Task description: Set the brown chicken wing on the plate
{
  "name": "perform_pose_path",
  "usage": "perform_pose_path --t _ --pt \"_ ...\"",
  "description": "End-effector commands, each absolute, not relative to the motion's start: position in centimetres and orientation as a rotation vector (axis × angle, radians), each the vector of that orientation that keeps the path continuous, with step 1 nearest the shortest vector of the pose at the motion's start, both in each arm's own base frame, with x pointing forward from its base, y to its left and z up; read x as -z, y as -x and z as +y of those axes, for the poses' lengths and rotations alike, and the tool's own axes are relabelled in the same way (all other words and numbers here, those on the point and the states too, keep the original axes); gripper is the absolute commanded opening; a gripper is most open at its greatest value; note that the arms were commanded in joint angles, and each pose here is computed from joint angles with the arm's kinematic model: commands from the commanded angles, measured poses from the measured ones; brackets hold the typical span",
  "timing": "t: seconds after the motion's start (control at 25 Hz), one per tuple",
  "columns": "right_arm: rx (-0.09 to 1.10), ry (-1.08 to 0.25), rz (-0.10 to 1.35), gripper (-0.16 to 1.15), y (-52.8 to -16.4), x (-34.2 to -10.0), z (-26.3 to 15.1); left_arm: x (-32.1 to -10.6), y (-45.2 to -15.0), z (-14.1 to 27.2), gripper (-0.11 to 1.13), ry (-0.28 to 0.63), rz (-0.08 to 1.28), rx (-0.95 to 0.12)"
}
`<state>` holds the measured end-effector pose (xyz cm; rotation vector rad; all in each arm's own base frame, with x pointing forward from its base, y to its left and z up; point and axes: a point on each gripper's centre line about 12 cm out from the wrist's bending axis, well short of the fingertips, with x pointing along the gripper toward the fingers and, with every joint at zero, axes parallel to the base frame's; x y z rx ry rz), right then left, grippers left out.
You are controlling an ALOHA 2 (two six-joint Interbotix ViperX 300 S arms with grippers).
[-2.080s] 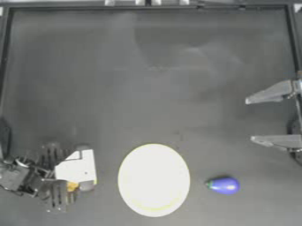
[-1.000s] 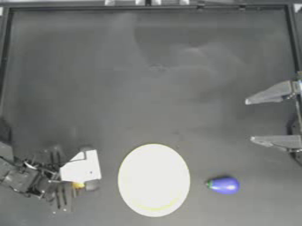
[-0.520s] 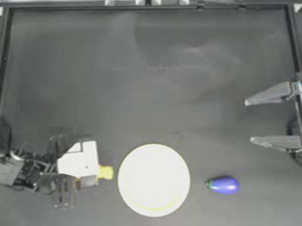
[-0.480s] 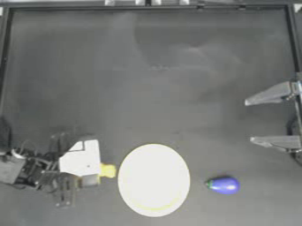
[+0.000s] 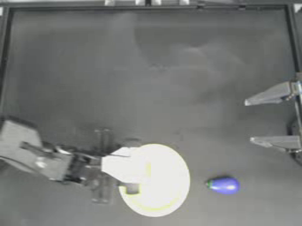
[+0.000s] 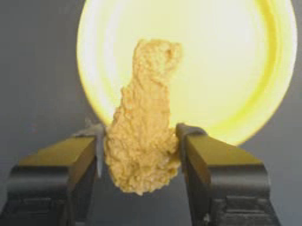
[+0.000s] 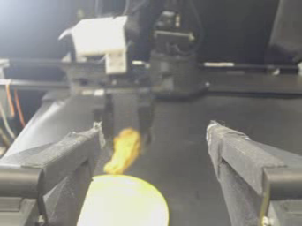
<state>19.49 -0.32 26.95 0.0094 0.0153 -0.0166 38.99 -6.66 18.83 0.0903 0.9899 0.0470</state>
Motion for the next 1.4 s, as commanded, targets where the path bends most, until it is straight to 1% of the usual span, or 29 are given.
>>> perform_pose_path --t 0.04,0.2,0.4,0.56,0.72,0.88,1.04,1.12,1.16,1.28,1.36,1.4 --pt "0.019 -0.020 0.000 1.00 -19.6 -27.2 -0.4 -20.3 -41.3 -7.2 0.35 -0.073 0.890 -0.013" --pt "0.019 -0.020 -0.008 1.00 -19.5 -27.2 -0.4 -19.2 -42.5 -7.0 0.35 -0.052 0.854 0.003" --pt "0.019 -0.020 -0.003 1.00 -19.5 -27.1 -0.4 -17.5 -43.3 -6.3 0.35 -0.046 0.865 -0.003" --pt "0.020 -0.023 -0.008 1.00 -19.5 -26.9 -0.4 -16.6 -43.9 -6.1 0.35 -0.037 0.851 0.005" --pt "0.020 -0.023 -0.008 1.00 -19.5 -26.9 -0.4 -15.6 -44.2 -6.0 0.35 -0.034 0.873 0.000" --pt "0.020 -0.024 -0.006 1.00 -19.4 -26.9 -0.4 -15.2 -44.2 -6.0 0.35 -0.021 0.888 -0.005" --pt "0.020 -0.024 -0.005 1.00 -19.4 -26.8 -0.4 -15.0 -44.1 -6.1 0.39 -0.014 0.896 -0.004" --pt "0.021 -0.026 -0.005 1.00 -19.4 -26.8 -0.4 -14.9 -44.1 -6.1 0.45 -0.007 0.901 -0.004" --pt "0.020 -0.024 -0.005 1.00 -19.4 -26.8 -0.4 -14.9 -44.1 -6.2 0.52 -0.003 0.905 -0.005" --pt "0.020 -0.024 -0.003 1.00 -19.4 -26.7 -0.4 -14.6 -44.0 -6.0 0.77 0.010 0.931 -0.017" --pt "0.021 -0.026 -0.003 1.00 -19.4 -26.7 -0.4 -14.8 -44.1 -6.0 0.98 0.018 0.929 -0.019" --pt "0.020 -0.024 -0.002 1.00 -19.4 -26.6 -0.4 -14.9 -44.2 -6.0 1.03 0.018 0.927 -0.019"
